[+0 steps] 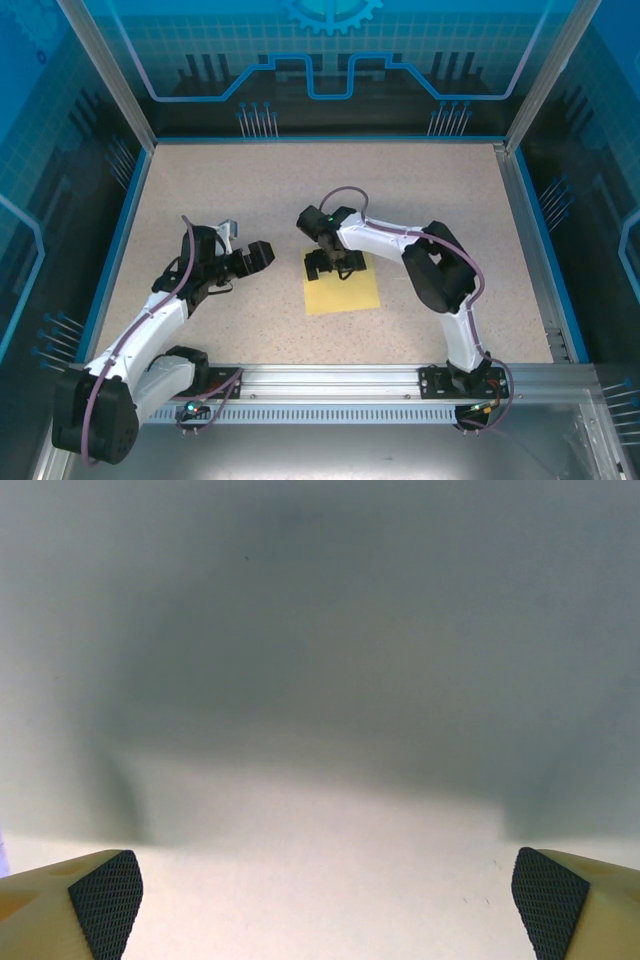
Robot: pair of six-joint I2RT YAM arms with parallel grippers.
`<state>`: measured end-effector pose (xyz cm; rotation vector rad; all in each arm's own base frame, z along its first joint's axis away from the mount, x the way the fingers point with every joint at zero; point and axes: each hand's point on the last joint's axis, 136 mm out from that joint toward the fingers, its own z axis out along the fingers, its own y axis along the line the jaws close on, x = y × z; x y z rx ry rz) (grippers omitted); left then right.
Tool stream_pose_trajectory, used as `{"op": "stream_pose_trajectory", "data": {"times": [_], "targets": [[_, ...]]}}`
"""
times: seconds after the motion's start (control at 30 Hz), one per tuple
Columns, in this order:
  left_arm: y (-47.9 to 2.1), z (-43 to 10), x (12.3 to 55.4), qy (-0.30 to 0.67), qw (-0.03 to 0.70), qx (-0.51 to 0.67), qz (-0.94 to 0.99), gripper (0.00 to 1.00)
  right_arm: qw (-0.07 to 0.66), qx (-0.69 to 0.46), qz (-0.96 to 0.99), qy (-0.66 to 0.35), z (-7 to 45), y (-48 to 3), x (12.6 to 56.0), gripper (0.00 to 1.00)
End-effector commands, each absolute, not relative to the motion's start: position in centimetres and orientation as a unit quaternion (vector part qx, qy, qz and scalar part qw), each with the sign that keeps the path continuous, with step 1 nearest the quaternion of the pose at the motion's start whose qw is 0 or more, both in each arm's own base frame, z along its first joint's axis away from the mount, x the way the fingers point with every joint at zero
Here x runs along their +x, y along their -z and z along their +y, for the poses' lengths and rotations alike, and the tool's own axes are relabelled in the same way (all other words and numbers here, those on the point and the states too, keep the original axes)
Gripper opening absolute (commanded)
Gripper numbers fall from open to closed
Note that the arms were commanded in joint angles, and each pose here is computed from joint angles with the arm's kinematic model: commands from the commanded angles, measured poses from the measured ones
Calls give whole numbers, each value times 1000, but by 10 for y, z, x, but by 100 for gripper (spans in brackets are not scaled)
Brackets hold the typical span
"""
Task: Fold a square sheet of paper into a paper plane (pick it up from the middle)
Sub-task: First fold in half a square sheet of paper at the center of the table.
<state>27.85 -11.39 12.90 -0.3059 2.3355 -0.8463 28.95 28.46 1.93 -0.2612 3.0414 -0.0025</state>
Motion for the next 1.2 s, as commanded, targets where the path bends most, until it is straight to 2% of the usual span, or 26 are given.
{"op": "stream_pose_trajectory", "data": {"times": [0.0, 0.13, 0.23, 0.5, 0.73, 0.8, 1.1, 1.17], "targets": [[-140, -119, 279, 330, 321, -98, 882, 98, 6, -74, 997, 19, 279, 11, 281, 99], [-140, -119, 280, 329, 320, -97, 883, 98, -28, -61, 997, 28, 271, 37, 265, 99], [-140, -120, 281, 329, 321, -95, 883, 99, -32, -58, 997, 26, 270, 40, 261, 93], [-141, -120, 281, 329, 320, -95, 883, 99, 6, -69, 998, 3, 281, 8, 274, 83], [-142, -119, 281, 328, 322, -96, 883, 99, 32, -71, 997, -15, 284, -21, 279, 64], [-143, -120, 282, 329, 322, -96, 882, 99, 39, -71, 996, -24, 285, -28, 280, 54], [-144, -120, 282, 330, 321, -97, 882, 98, 73, -62, 994, -61, 283, -61, 280, 29], [-144, -119, 282, 329, 322, -97, 883, 98, 75, -61, 993, -71, 283, -65, 279, 17]]}}
